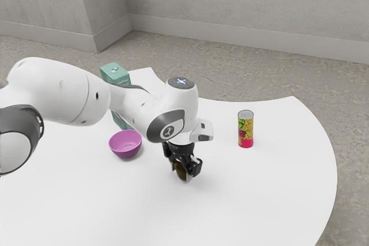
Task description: Place the pear in the bowl.
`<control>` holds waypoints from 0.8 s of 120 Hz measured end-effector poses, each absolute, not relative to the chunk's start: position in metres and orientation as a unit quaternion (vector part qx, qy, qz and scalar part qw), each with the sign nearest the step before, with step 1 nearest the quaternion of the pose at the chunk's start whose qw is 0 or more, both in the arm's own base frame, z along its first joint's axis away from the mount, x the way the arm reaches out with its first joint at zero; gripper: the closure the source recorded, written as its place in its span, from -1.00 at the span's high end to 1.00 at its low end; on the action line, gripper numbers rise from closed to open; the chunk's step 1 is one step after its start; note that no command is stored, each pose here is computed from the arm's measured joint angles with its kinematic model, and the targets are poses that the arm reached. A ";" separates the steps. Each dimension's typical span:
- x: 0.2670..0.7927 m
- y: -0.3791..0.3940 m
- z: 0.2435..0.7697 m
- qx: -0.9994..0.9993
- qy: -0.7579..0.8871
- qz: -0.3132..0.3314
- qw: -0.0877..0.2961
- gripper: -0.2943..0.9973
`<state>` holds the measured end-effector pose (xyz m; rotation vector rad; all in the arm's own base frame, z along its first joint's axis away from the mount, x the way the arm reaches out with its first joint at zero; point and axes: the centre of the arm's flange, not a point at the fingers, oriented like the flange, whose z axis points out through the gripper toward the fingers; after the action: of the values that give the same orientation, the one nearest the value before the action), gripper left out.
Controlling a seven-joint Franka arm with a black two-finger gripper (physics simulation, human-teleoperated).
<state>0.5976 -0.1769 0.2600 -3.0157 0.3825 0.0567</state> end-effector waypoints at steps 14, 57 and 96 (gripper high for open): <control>0.601 -0.174 0.260 -0.991 0.125 0.012 0.048 0.09; 0.585 -0.156 0.301 -0.994 0.103 -0.013 0.031 -0.13; 0.593 0.018 0.337 -0.997 -0.056 -0.045 0.029 -0.18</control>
<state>0.5926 0.0176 0.3375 -3.0765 -0.1714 -0.1394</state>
